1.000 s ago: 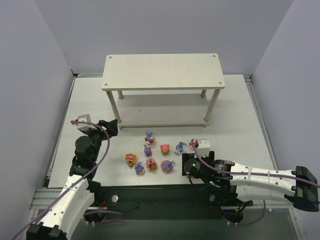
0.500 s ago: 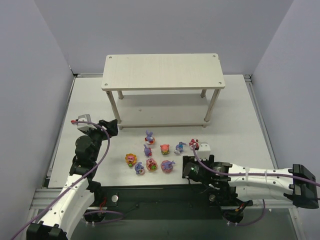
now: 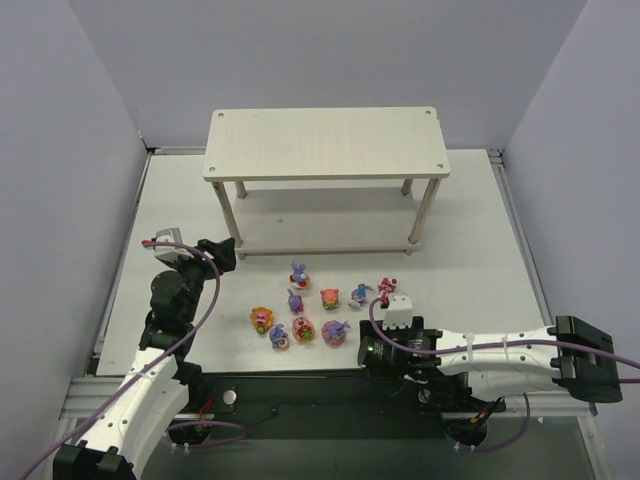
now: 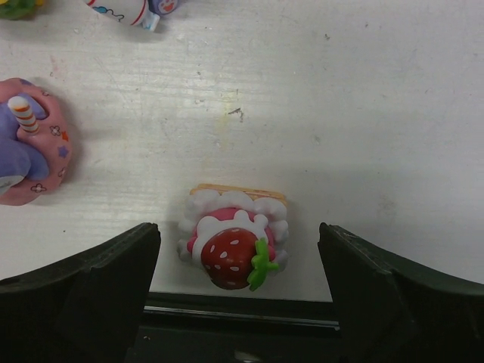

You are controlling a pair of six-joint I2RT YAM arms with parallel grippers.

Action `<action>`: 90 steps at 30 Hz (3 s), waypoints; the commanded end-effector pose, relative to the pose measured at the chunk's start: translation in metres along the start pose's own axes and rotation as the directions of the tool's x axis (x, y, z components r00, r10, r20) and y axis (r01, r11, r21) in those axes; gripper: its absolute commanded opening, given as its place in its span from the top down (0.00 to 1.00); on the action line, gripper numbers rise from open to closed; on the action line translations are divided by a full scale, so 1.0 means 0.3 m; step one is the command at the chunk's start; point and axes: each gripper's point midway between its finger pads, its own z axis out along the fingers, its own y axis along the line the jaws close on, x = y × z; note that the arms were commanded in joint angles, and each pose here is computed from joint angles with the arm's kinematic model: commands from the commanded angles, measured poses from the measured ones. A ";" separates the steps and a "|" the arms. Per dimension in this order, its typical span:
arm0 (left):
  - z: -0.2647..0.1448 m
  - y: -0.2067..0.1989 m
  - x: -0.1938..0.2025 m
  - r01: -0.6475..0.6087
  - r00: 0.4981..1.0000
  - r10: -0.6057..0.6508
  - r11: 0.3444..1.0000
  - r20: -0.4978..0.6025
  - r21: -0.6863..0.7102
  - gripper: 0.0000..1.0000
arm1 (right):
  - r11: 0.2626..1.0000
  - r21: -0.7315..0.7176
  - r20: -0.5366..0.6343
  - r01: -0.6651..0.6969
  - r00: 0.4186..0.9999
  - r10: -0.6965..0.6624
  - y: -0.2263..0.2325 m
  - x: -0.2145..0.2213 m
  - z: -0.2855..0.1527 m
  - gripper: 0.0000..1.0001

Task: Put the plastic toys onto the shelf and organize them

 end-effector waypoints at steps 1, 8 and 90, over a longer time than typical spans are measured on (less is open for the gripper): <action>0.006 -0.037 -0.064 0.001 0.998 -0.003 0.999 0.059 0.036 0.03 | 0.998 0.057 0.055 -0.006 0.998 0.003 -0.040 -0.012 0.018 0.11; 0.006 -0.038 -0.064 0.003 0.998 -0.005 0.999 0.059 0.036 0.03 | 0.999 0.042 0.062 -0.026 0.998 0.023 -0.041 0.001 0.032 0.20; 0.007 0.011 -0.019 0.015 1.000 -0.015 0.999 0.003 -0.039 0.04 | 0.999 0.025 0.367 0.047 0.929 -0.053 -0.050 -0.889 0.328 0.80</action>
